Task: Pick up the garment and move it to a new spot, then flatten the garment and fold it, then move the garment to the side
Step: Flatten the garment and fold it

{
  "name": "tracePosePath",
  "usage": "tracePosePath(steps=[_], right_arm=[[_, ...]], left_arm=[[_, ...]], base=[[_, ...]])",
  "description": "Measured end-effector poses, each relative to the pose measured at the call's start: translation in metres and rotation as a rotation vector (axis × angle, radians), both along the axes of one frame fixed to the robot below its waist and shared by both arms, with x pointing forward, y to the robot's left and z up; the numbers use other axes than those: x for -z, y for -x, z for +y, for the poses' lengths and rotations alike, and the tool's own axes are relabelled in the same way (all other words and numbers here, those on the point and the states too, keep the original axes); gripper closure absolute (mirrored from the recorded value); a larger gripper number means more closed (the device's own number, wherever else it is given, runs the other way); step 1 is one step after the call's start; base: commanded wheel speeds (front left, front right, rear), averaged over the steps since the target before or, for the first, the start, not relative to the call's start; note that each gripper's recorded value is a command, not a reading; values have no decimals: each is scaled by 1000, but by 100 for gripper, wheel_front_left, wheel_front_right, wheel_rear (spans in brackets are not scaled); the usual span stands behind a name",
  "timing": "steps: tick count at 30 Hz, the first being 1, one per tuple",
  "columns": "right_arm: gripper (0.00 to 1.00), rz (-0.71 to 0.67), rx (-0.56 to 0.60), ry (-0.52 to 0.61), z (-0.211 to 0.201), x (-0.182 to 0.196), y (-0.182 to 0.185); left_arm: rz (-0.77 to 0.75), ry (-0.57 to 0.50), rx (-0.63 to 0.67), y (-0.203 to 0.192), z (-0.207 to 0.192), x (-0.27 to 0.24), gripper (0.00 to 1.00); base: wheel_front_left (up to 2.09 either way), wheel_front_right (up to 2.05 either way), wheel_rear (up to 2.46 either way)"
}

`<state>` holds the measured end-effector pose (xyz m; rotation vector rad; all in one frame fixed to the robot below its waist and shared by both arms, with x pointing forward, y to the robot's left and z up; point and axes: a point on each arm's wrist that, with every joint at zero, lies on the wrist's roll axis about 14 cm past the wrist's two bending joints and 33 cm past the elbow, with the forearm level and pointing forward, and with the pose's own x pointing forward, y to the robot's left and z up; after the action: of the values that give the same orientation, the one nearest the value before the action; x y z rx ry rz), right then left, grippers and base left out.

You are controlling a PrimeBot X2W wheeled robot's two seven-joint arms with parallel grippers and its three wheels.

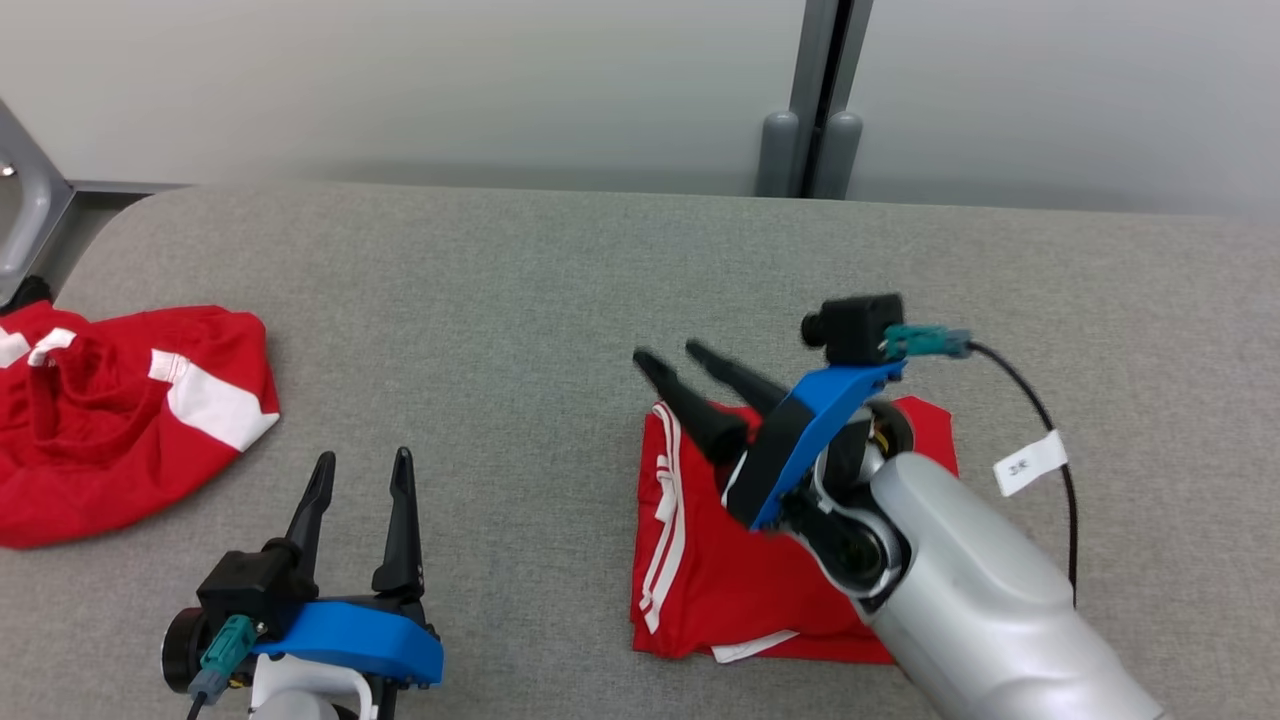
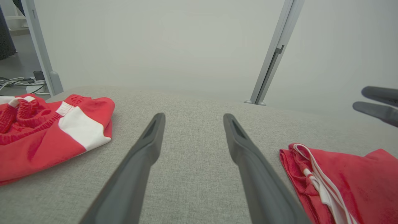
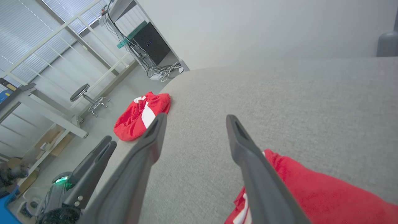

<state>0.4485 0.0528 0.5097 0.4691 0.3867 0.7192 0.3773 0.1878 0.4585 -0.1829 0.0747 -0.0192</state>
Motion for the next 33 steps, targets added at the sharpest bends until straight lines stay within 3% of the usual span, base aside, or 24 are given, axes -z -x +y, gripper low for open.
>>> tracePosePath(steps=[5, 8, 12, 18, 22, 33], right_arm=[[0, -200, 156, -44, -33, -46, -26], [0, -316, 259, 43, -78, -54, -37], [0, -388, 400, 180, -148, -36, -30], [0, -380, 582, 290, -222, -3, 8], [0, -328, 636, 287, -231, 13, 37], [0, -342, 716, 264, -244, -2, 73]], left_arm=[[-13, 1, 10, 2, -4, -4, 0], [-18, -1, 15, 5, -6, -6, 0], [-26, 3, 23, 8, -10, -8, 0], [-31, 4, 27, 11, -12, -9, 0], [-40, 2, 29, 12, -11, -12, 0], [-42, -21, 48, 16, -13, -13, 0]], base=[[0, 0, 0], [0, 0, 0], [0, 0, 0], [0, 0, 0], [0, 0, 0], [0, 0, 0]])
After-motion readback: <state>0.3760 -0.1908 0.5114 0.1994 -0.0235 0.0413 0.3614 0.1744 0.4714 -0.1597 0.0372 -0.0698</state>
